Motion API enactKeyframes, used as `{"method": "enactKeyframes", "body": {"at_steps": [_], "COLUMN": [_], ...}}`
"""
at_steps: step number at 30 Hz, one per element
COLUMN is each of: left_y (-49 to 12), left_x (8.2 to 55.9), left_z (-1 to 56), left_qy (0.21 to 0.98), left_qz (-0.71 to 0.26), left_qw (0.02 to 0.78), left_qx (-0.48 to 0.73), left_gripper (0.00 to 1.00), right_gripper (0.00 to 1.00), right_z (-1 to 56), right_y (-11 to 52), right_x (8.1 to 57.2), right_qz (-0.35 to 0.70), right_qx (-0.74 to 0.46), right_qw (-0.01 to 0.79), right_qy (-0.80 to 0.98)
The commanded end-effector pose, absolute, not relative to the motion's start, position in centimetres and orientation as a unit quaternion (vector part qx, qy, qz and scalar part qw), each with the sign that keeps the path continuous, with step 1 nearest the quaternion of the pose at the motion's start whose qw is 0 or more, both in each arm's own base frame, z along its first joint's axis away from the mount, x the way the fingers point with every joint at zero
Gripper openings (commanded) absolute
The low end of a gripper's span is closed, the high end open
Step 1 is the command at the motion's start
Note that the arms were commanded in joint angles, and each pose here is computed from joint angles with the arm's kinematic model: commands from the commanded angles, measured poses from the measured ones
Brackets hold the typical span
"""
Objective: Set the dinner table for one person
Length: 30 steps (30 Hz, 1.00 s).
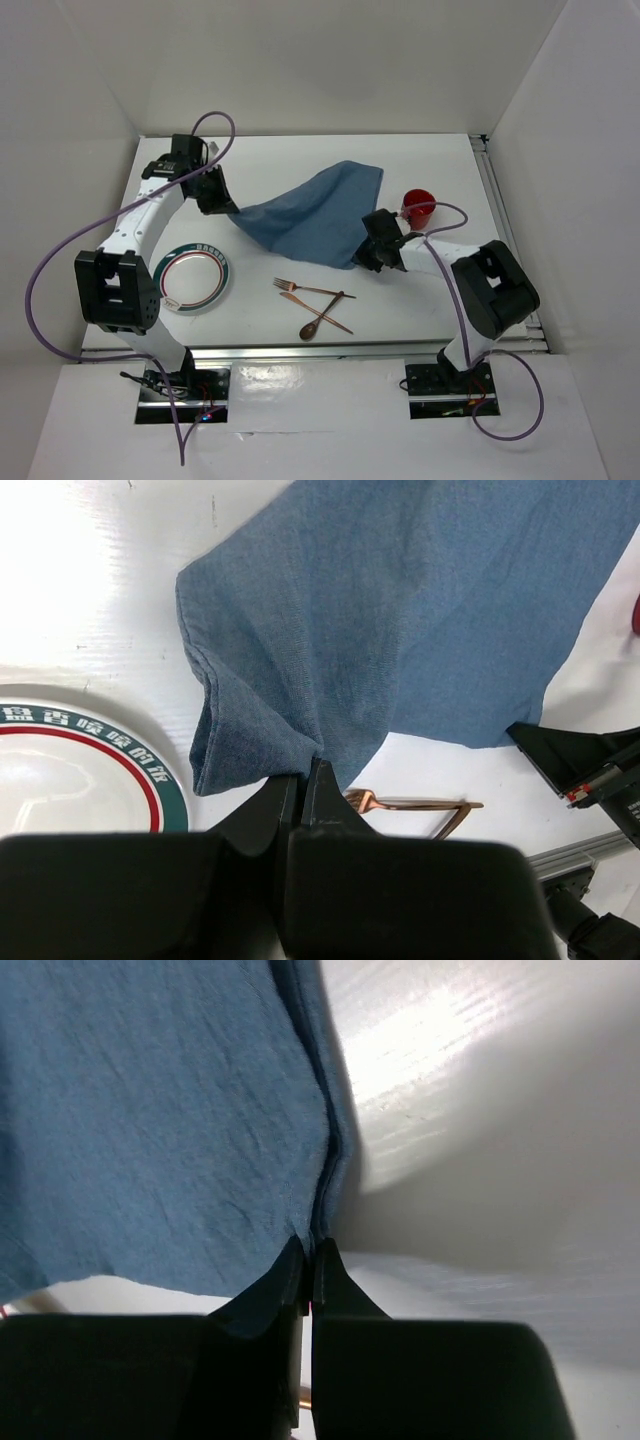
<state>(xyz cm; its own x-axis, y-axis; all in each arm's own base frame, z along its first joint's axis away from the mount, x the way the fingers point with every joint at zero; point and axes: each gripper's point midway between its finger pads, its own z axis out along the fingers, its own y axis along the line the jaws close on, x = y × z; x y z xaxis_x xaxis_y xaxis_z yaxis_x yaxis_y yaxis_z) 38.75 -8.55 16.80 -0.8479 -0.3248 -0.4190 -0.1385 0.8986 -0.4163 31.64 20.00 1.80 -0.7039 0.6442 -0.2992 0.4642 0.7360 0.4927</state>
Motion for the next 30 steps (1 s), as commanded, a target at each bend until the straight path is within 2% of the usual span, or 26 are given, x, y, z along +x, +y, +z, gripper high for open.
{"method": "enactKeyframes", "body": {"at_steps": [1,6,9,16,25,30], "left_y": [-8.7,-8.4,-8.0,-7.1,-6.1,-5.7], "left_x": [39.6,40.3,41.2,39.0,32.5,31.6], "left_z": [20.9,24.0,28.8,36.2,41.7,42.9], "left_qy": [0.927,0.921,0.903,0.874,0.843,0.835], "left_qz": [-0.2,-0.193,-0.198,-0.2,-0.192,-0.184], "left_qw": [0.298,0.324,0.37,0.435,0.496,0.512], "left_qx": [-0.109,-0.099,-0.096,-0.083,-0.083,-0.086], "left_gripper": [0.0,0.0,0.0,0.0,0.0,0.0], "right_gripper": [0.0,0.0,0.0,0.0,0.0,0.0], "right_z": [4.4,14.4,22.2,33.2,39.9,40.0], "right_y": [19.7,18.5,16.4,14.3,11.9,11.6], "right_x": [33.8,36.1,37.6,36.3,31.3,31.9], "right_qz": [0.179,0.2,0.217,0.23,0.251,0.231], "right_qx": [0.307,0.271,0.249,0.196,0.181,0.176], "right_qw": [0.28,0.389,0.464,0.551,0.597,0.6], "right_qy": [0.892,0.857,0.822,0.778,0.741,0.745]}}
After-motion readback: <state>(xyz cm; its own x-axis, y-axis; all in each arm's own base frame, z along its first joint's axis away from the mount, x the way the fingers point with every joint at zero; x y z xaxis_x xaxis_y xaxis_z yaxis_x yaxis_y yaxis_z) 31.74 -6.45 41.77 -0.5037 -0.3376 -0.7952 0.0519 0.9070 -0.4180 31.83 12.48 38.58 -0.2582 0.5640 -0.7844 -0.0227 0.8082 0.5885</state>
